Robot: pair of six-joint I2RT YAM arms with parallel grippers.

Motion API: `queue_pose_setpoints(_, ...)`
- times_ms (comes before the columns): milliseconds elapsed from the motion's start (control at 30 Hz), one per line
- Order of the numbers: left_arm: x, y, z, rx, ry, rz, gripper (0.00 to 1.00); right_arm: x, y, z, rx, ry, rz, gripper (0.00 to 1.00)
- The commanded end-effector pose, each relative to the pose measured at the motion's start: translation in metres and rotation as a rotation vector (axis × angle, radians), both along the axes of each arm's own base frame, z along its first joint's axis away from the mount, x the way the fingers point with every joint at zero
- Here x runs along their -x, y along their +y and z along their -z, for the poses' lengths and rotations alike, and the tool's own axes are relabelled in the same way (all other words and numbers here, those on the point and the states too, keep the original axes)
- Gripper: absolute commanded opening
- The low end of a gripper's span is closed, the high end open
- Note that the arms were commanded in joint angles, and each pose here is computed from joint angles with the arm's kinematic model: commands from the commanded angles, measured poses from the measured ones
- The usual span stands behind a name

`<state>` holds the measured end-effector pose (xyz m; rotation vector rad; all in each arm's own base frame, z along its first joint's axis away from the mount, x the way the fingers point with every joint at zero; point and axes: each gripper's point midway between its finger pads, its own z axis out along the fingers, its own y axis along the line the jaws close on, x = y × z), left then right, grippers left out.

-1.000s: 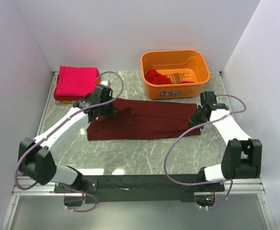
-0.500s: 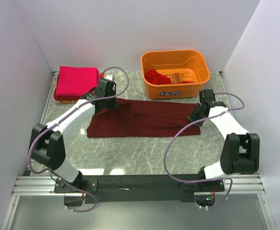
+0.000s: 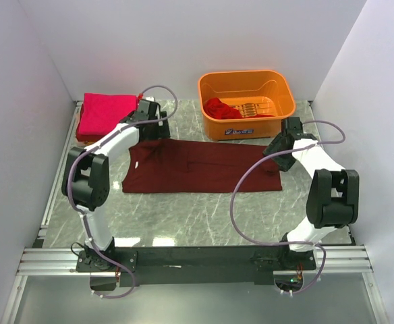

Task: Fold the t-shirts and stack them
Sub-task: Fold the tshirt

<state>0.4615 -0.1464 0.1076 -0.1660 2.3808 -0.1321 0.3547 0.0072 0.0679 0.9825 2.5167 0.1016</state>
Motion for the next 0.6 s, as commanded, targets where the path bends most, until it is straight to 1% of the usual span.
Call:
queue_pose_setpoints(0, -0.024, -0.005, -0.04, 0.049, -0.103, -0.023, 1.0, -0.014, -0.01, -0.032, 0.059, -0.124, -0.002, 0.73)
queue_pose_setpoints(33, -0.017, -0.006, -0.042, 0.07, -0.103, -0.027, 1.0, -0.011, -0.004, -0.041, 0.039, -0.152, -0.03, 0.77)
queue_pose_setpoints(67, -0.011, -0.009, -0.042, 0.097, -0.096, -0.02, 1.0, -0.002, 0.002, -0.036, 0.026, -0.142, -0.059, 0.78)
queue_pose_setpoints(100, -0.007, -0.011, -0.057, 0.131, -0.135, -0.018, 1.0, 0.002, 0.007, -0.037, 0.015, -0.149, -0.093, 0.79)
queue_pose_setpoints(133, 0.006, -0.01, -0.044, 0.159, -0.102, -0.036, 0.99, 0.007, 0.02, -0.04, -0.021, -0.169, -0.137, 0.8)
queue_pose_setpoints(167, 0.013, -0.014, -0.044, 0.191, -0.101, -0.027, 0.99, 0.018, 0.037, -0.029, -0.048, -0.148, -0.194, 0.82)
queue_pose_setpoints(200, 0.023, -0.024, -0.058, 0.254, -0.12, 0.019, 0.99, 0.023, 0.046, -0.025, -0.064, -0.145, -0.232, 0.85)
queue_pose_setpoints(233, 0.033, -0.029, -0.048, 0.287, -0.11, 0.029, 1.0, 0.025, 0.055, -0.021, -0.087, -0.145, -0.266, 0.86)
queue_pose_setpoints(300, 0.051, -0.044, -0.049, 0.352, -0.096, 0.086, 0.99, 0.031, 0.072, -0.009, -0.088, -0.123, -0.321, 0.86)
queue_pose_setpoints(333, 0.053, -0.049, -0.052, 0.379, -0.105, 0.099, 0.99, 0.03, 0.073, 0.001, -0.07, -0.099, -0.318, 0.86)
queue_pose_setpoints(400, 0.065, -0.063, -0.047, 0.412, -0.078, 0.144, 0.99, 0.027, 0.083, 0.011, -0.071, -0.084, -0.335, 0.86)
queue_pose_setpoints(467, 0.066, -0.069, -0.042, 0.413, -0.073, 0.158, 0.99, 0.014, 0.081, 0.014, -0.046, -0.114, -0.319, 0.86)
queue_pose_setpoints(533, 0.061, -0.066, -0.03, 0.383, -0.048, 0.129, 0.99, 0.004, 0.071, 0.021, 0.002, -0.104, -0.285, 0.86)
queue_pose_setpoints(567, 0.061, -0.064, -0.025, 0.364, -0.027, 0.117, 0.99, -0.008, 0.061, 0.017, 0.063, -0.119, -0.254, 0.86)
